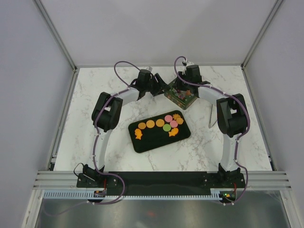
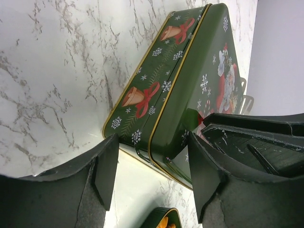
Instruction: Pack the cookies
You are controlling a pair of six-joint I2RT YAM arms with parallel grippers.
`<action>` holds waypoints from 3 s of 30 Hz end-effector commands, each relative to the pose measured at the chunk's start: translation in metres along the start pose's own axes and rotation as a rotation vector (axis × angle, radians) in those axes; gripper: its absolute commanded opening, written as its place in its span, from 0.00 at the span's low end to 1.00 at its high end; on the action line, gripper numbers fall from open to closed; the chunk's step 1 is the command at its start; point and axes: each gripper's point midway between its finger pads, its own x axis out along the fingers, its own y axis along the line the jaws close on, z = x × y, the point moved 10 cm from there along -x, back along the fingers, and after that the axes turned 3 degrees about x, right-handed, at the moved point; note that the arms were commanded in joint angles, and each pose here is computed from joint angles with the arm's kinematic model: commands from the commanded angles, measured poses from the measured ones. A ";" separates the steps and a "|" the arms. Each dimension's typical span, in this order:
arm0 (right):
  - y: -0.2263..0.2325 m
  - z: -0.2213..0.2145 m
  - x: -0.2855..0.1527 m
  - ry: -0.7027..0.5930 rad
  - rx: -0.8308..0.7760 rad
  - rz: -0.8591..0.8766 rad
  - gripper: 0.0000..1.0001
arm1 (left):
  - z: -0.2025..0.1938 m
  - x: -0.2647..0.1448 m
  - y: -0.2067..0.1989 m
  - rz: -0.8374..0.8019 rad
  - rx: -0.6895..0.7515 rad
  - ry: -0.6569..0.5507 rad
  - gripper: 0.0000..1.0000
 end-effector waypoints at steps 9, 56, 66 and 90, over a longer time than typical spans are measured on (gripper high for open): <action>-0.034 -0.101 0.000 0.414 0.012 -0.213 0.31 | -0.037 0.011 0.039 0.227 -0.021 0.027 0.28; 0.048 0.035 -0.003 0.166 0.134 0.161 0.04 | -0.056 -0.033 0.068 0.177 -0.077 0.139 0.02; 0.037 0.029 0.016 0.179 0.315 0.387 0.02 | -0.029 -0.054 0.045 -0.131 -0.088 0.059 0.02; 0.047 -0.061 0.046 0.143 0.640 0.352 0.00 | -0.029 -0.060 0.050 -0.195 -0.097 0.060 0.02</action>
